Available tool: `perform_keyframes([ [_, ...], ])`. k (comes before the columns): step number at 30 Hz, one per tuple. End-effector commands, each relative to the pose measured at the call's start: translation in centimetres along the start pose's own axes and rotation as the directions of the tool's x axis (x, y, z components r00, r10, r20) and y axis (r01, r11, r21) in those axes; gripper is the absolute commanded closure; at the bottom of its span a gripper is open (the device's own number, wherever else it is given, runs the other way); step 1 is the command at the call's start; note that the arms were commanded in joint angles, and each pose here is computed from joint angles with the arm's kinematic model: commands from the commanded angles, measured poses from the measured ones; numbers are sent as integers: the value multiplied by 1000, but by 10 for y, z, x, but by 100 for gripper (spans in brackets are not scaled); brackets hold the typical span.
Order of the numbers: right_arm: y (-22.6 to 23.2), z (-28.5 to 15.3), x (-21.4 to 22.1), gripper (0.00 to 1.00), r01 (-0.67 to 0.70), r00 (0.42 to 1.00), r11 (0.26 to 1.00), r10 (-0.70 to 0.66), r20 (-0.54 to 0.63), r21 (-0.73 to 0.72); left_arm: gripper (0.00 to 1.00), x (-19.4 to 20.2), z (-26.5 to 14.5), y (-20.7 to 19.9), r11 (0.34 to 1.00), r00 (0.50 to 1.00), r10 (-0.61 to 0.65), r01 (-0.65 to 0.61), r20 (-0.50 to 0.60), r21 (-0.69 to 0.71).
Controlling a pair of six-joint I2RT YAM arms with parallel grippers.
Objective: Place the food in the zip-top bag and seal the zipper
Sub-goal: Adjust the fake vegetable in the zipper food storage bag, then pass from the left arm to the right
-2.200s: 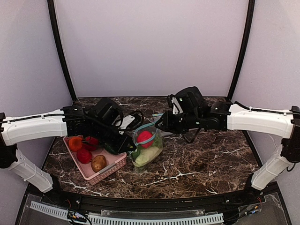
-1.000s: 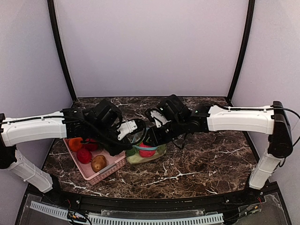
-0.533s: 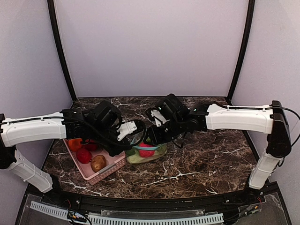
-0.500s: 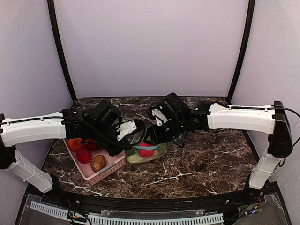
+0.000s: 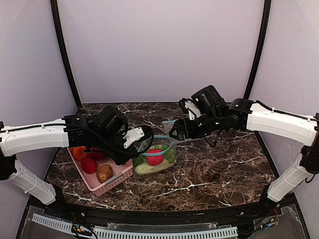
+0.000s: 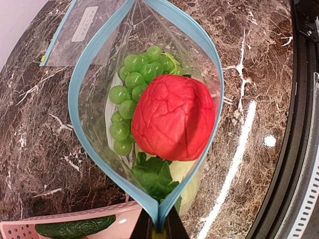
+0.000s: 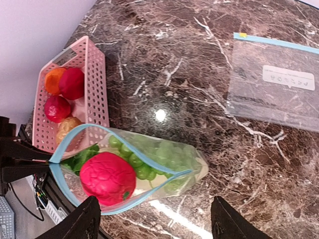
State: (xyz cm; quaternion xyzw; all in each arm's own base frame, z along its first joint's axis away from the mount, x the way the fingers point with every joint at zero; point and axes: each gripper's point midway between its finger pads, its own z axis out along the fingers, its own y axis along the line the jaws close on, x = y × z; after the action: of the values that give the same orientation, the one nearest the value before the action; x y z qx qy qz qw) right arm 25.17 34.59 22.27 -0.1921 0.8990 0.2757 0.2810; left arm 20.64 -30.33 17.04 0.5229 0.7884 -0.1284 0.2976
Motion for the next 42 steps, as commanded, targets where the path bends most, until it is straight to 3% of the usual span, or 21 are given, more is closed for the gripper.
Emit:
perform_keyframes([
  [1, -23, 6, -2, 26, -31, 999, 999, 32, -4, 41, 99, 0, -7, -1, 1000, 1000, 14, -14, 17, -2],
  [13, -27, 32, -12, 39, -39, 999, 999, 40, -8, 36, 99, 1, -7, -2, 1000, 1000, 16, -16, 14, 2],
  [16, -23, 35, -15, 48, -54, 999, 999, 54, 4, -1, 99, 1, -7, -2, 1000, 1000, 17, -17, 11, 1],
  [21, -22, 43, -15, 72, -80, 997, 997, 80, -1, -24, 99, 1, -6, -2, 1000, 1000, 15, -15, 11, 1],
  [32, -32, 49, -7, 77, -127, 992, 992, 127, -19, 12, 99, 2, -5, -3, 1000, 1000, 14, -14, 7, 6],
  [40, -36, 50, -7, 99, -140, 990, 990, 140, -16, 30, 99, 2, -4, -2, 1000, 1000, 4, -4, 5, 2],
  [42, -36, 50, -7, 100, -144, 989, 989, 144, -14, 36, 97, -1, -5, 0, 1000, 1000, -15, 16, 11, -4],
])
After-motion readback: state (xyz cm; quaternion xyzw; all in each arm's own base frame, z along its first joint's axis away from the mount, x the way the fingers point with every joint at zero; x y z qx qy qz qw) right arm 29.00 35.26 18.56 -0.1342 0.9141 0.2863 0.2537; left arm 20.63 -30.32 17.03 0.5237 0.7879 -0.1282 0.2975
